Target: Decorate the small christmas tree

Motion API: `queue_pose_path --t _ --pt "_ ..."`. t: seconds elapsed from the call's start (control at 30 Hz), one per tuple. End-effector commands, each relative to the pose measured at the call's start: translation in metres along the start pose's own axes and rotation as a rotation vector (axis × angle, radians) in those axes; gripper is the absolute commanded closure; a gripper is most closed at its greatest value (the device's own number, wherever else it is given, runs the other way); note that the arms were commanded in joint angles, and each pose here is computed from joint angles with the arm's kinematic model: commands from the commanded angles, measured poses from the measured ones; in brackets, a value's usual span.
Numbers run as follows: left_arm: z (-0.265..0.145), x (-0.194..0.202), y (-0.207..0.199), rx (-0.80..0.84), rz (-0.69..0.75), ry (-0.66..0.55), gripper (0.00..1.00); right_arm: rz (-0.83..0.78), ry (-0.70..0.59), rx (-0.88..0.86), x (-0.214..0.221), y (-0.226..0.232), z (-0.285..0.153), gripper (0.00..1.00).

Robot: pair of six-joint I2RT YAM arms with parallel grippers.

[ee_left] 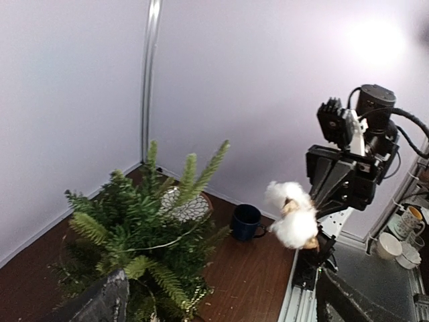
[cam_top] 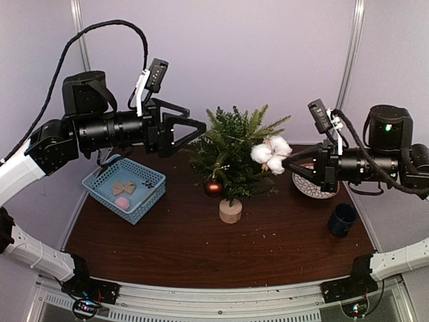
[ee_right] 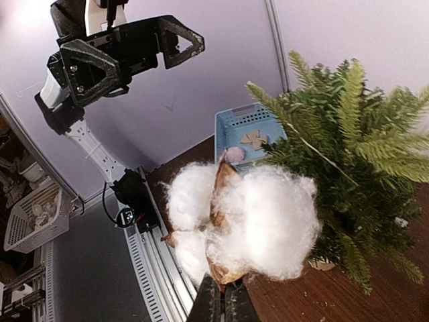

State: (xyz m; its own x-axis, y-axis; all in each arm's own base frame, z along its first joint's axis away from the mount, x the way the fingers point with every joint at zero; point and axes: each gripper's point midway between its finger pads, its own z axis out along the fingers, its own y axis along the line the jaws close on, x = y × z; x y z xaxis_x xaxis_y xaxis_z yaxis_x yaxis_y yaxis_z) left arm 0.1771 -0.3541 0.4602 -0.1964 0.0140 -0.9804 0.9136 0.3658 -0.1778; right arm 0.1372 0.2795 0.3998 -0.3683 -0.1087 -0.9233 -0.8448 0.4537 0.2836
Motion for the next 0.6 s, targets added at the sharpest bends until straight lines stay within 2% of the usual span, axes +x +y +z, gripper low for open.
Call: queue_pose_path --t 0.0,0.23,0.57 --pt "-0.008 -0.007 0.031 -0.107 -0.079 -0.056 0.03 0.054 0.035 0.201 0.015 -0.04 -0.025 1.0" --pt "-0.02 -0.001 0.063 -0.203 -0.136 -0.068 0.02 0.118 0.108 0.414 0.024 -0.091 -0.035 1.0" --pt "-0.044 0.007 0.102 -0.404 -0.152 -0.059 0.02 0.222 0.128 0.527 0.017 -0.149 -0.015 1.0"
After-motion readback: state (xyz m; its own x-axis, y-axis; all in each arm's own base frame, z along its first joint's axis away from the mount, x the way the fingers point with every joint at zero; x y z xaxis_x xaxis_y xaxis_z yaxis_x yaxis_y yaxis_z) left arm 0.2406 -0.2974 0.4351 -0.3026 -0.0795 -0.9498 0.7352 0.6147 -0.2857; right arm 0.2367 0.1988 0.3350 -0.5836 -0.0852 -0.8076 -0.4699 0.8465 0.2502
